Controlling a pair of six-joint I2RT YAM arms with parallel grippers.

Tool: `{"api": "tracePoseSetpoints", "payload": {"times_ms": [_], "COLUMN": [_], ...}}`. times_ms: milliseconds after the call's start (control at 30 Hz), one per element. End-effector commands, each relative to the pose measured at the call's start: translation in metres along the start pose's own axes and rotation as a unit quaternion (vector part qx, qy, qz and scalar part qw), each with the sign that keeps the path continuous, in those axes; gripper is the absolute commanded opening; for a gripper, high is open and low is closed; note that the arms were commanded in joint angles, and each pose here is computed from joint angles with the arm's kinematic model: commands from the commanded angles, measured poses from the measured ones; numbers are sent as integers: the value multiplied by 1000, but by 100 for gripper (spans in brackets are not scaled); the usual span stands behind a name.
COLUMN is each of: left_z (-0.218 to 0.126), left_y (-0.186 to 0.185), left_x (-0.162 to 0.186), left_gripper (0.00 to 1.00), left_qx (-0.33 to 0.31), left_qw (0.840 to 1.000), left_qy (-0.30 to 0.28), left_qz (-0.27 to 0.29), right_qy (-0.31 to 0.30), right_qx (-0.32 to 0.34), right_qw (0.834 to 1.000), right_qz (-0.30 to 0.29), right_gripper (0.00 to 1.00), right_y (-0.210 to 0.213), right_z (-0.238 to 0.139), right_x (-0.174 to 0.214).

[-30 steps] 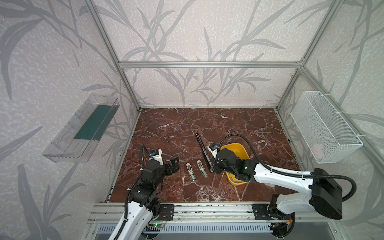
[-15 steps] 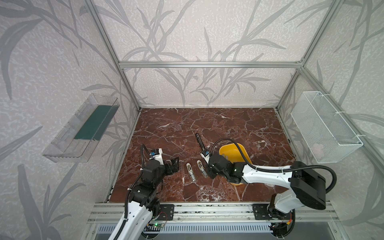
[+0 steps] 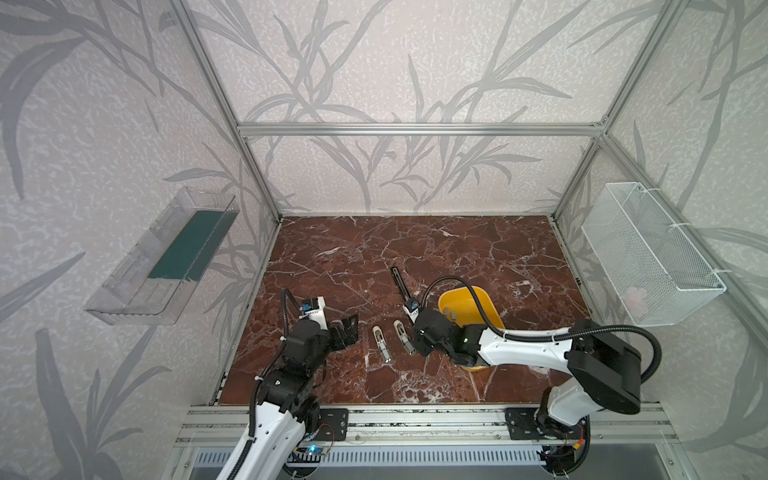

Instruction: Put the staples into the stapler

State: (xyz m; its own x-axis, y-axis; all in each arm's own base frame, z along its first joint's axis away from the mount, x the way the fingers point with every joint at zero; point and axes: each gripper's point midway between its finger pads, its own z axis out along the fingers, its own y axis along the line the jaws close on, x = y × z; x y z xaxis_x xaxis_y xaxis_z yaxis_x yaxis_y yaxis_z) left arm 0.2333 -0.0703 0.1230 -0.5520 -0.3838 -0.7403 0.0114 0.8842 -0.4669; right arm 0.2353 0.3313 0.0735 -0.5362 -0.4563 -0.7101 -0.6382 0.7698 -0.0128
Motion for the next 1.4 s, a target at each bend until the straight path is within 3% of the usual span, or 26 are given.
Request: {"api": "tracePoseSetpoints", "payload": {"times_ms": [0, 667, 1367], "left_z": [0, 0, 0], "left_y": [-3, -3, -3], "left_x": [-3, -2, -2], "left_gripper": [99, 99, 99], "left_qx": [7, 8, 8], "left_qw": [1000, 1000, 1000], "left_qy": [-7, -6, -6], "left_qz": [2, 2, 2], "right_qy": [-24, -13, -8], "right_qx": [15, 26, 27], "right_qw": [999, 997, 997], "right_qz": [18, 66, 78], "right_gripper": [3, 3, 2], "right_y": [-8, -25, -28], "right_z": [-4, 4, 12], "right_x": [-19, -15, -15]}}
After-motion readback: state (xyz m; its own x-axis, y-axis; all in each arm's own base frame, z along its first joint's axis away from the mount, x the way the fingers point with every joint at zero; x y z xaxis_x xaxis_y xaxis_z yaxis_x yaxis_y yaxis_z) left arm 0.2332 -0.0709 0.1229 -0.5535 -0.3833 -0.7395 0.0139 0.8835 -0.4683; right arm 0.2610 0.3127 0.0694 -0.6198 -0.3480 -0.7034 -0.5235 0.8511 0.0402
